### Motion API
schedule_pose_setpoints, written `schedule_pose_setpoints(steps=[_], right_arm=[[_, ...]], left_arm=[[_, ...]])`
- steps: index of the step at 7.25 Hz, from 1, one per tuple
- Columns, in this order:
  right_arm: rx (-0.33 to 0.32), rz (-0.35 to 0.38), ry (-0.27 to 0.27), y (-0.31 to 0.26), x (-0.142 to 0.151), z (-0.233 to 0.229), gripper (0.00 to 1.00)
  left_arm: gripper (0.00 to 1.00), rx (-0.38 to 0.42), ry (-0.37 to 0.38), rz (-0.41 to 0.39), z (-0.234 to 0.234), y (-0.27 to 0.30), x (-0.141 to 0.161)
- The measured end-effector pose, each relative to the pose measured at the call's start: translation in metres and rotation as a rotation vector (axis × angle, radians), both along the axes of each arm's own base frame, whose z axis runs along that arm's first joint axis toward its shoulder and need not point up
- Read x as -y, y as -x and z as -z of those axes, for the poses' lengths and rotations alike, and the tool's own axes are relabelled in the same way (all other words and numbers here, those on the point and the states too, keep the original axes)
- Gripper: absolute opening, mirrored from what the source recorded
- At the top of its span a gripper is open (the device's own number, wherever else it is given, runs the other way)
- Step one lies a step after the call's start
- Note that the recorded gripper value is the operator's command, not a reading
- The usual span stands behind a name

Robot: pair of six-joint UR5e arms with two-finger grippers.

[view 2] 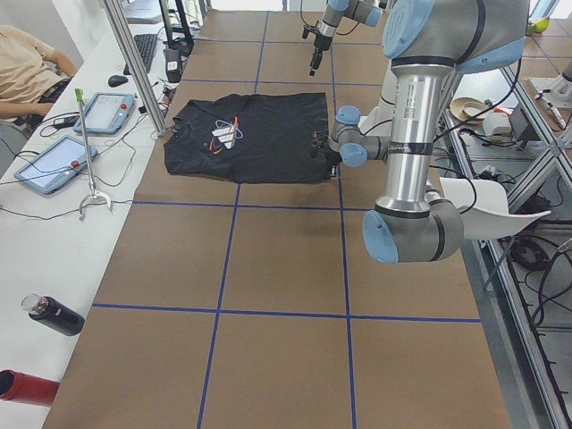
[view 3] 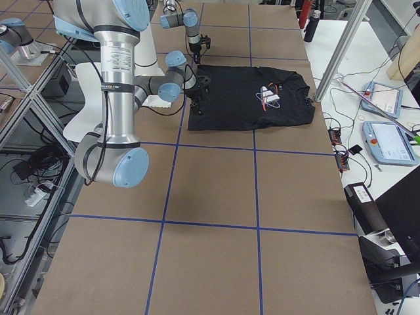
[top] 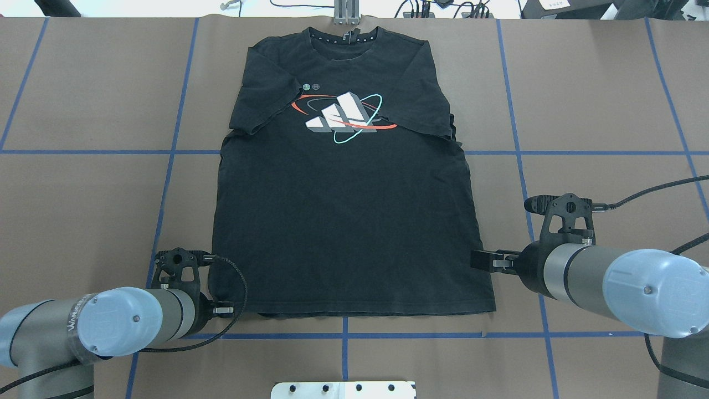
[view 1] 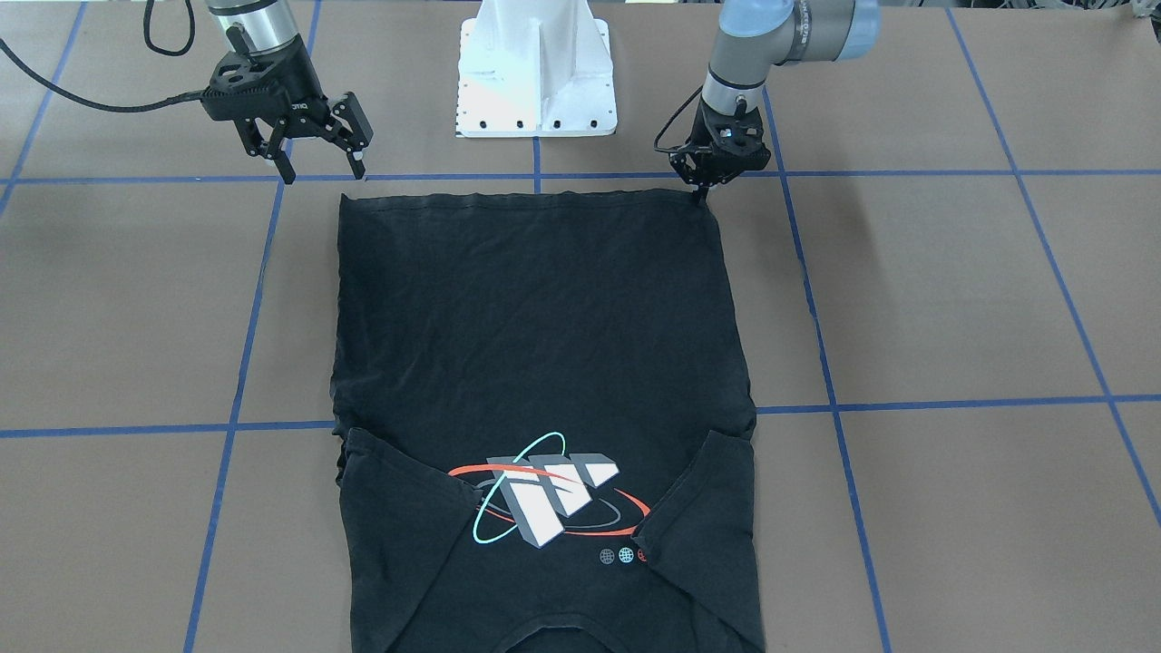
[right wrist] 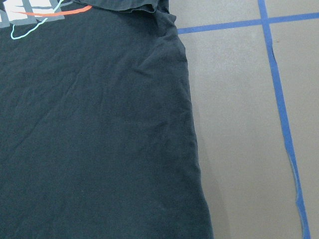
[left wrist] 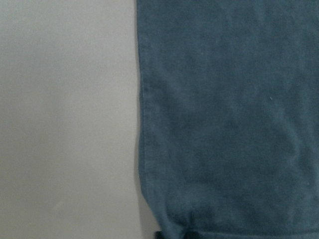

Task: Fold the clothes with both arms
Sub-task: 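Grasp the hem corners nearest the robot with both grippers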

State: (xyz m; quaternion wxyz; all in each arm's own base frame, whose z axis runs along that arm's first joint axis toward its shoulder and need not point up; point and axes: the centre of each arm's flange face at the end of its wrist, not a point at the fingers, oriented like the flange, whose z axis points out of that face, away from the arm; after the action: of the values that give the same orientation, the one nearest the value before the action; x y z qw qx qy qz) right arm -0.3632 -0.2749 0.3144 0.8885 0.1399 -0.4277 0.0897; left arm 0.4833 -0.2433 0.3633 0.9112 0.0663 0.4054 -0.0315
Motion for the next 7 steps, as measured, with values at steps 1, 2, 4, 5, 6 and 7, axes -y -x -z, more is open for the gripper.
schedule_pose_setpoints(steps=[1, 2, 4, 5, 6, 7], right_arm=[[-0.001, 0.000, 0.000, 0.000, 0.000, 0.000, 1.00], [-0.003, 0.000, 0.001, 0.000, 0.000, -0.001, 1.00], [-0.016, 0.008, 0.005, 0.003, -0.006, -0.008, 0.99], [-0.028, 0.004, 0.008, 0.006, -0.012, -0.014, 0.99], [-0.031, 0.000, 0.009, 0.012, -0.017, -0.018, 0.98], [-0.019, -0.003, 0.004, 0.021, -0.019, -0.026, 0.97]], left_arm=[[0.00, 0.001, 0.007, -0.007, 0.004, 0.003, -0.001], [0.00, -0.002, 0.010, -0.011, 0.012, 0.009, -0.003], [0.00, -0.014, 0.011, -0.014, 0.024, 0.018, -0.005], [0.00, -0.017, 0.010, -0.014, 0.026, 0.019, -0.006], [0.00, -0.021, 0.009, -0.013, 0.028, 0.019, -0.006], [0.00, -0.026, 0.007, -0.012, 0.030, 0.019, -0.005]])
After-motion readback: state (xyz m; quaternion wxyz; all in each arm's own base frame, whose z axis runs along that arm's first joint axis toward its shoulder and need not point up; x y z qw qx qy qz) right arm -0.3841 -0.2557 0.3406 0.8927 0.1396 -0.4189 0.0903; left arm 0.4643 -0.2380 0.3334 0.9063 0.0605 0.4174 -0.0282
